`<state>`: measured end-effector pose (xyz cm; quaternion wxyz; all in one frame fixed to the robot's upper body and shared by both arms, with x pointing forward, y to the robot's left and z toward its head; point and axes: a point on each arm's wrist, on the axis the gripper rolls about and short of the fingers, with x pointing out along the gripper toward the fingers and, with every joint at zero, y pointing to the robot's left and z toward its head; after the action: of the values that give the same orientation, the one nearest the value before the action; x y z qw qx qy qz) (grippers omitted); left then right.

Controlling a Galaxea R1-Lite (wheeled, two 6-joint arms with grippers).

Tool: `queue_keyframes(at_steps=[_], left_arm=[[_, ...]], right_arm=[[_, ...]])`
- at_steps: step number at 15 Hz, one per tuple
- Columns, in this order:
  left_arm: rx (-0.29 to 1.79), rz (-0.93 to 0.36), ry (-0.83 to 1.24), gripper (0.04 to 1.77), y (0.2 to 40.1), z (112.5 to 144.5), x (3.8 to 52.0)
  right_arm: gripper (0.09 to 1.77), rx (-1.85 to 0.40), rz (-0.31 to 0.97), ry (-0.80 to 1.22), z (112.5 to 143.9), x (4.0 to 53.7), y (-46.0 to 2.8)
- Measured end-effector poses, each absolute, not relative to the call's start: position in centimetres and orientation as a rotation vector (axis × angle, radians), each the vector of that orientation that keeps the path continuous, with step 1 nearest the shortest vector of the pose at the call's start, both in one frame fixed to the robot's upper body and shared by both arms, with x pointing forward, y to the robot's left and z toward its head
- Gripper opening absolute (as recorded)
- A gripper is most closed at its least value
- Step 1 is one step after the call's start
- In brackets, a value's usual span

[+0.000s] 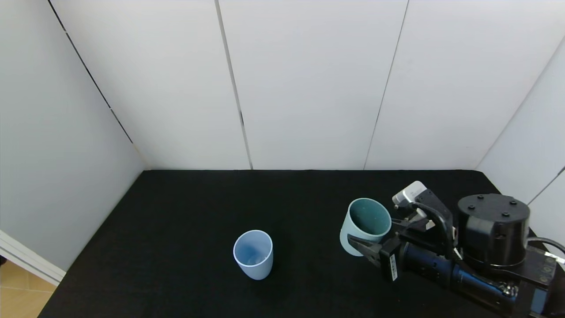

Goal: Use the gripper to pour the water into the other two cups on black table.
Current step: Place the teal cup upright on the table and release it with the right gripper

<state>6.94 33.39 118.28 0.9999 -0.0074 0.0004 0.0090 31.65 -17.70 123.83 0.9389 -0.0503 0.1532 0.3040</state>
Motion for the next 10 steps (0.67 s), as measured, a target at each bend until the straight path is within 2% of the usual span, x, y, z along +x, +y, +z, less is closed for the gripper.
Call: queue_keyframes(at_steps=[6, 10], left_arm=[[-0.015, 0.018, 0.001, 1.72, 33.4, 118.3, 6.9], [-0.015, 0.018, 0.001, 1.72, 33.4, 118.3, 6.9]], right_arm=[[1.16, -0.099, 0.604, 0.346, 118.1, 34.2, -16.5], [1.16, -0.118, 0.594, 0.407, 116.2, 34.5, -16.4]])
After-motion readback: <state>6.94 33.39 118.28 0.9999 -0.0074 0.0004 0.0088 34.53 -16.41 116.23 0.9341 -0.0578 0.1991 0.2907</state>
